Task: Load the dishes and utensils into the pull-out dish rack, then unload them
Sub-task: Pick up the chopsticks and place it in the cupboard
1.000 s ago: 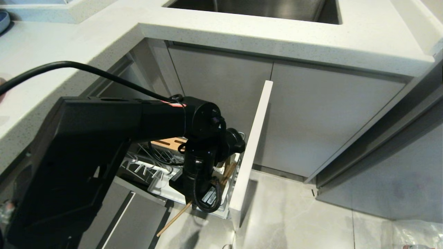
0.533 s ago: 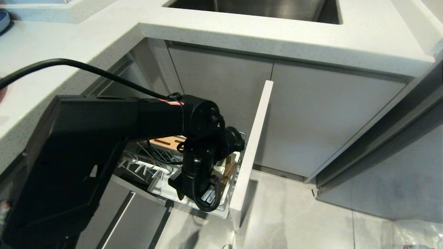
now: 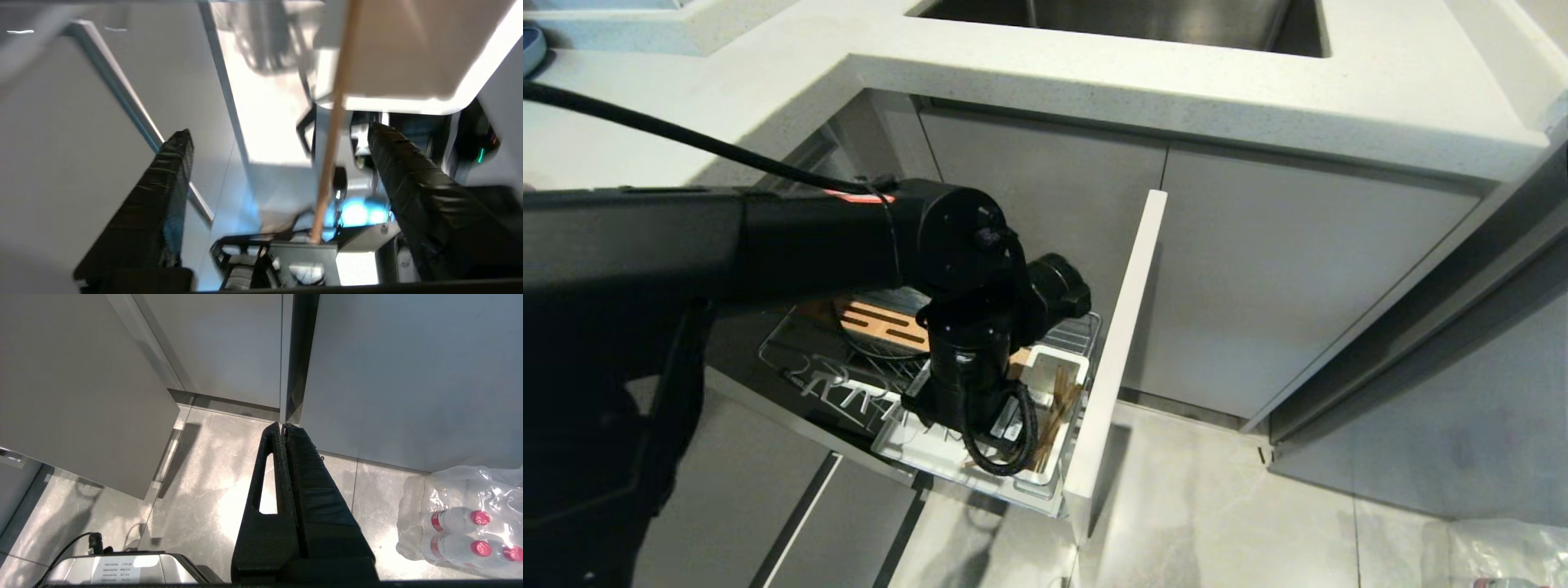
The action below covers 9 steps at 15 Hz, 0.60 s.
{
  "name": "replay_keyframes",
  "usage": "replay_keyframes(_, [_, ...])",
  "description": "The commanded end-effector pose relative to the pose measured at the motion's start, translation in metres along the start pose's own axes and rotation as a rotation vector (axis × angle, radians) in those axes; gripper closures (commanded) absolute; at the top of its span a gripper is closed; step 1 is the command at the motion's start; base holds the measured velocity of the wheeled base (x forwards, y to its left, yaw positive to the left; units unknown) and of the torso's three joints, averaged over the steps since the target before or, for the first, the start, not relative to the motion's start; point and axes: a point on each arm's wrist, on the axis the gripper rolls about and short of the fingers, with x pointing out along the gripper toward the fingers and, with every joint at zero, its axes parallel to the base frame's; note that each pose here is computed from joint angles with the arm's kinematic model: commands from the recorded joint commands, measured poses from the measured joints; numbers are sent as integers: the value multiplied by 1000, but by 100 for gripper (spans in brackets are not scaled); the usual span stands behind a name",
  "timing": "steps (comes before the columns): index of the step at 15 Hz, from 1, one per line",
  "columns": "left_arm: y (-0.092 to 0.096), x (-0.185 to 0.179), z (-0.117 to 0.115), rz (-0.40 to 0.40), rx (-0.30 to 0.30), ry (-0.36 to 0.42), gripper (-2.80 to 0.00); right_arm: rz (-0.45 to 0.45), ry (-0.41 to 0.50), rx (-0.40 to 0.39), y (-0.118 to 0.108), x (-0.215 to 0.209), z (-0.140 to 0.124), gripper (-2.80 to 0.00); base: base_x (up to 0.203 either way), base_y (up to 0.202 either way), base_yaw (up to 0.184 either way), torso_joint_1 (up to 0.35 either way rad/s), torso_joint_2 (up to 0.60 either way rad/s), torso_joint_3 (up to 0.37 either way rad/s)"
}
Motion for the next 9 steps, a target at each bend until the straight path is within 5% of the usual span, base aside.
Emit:
replay_keyframes(1, [11,-21,-7,-11,-26,-54,-280,0,1,0,0,0,0,0,0,0,0,0,0,0])
replay_keyframes(5, [26,-55,-24,-34,-42,-122,-280,0,1,0,0,0,0,0,0,0,0,0,0,0])
replay_keyframes(6, [32,-64,-31,-33,-47,-139,0,0,1,0,0,0,0,0,0,0,0,0,0,0])
replay_keyframes(9, [47,-93,-54,-8,-98,-202,0,0,1,0,0,0,0,0,0,0,0,0,0,0])
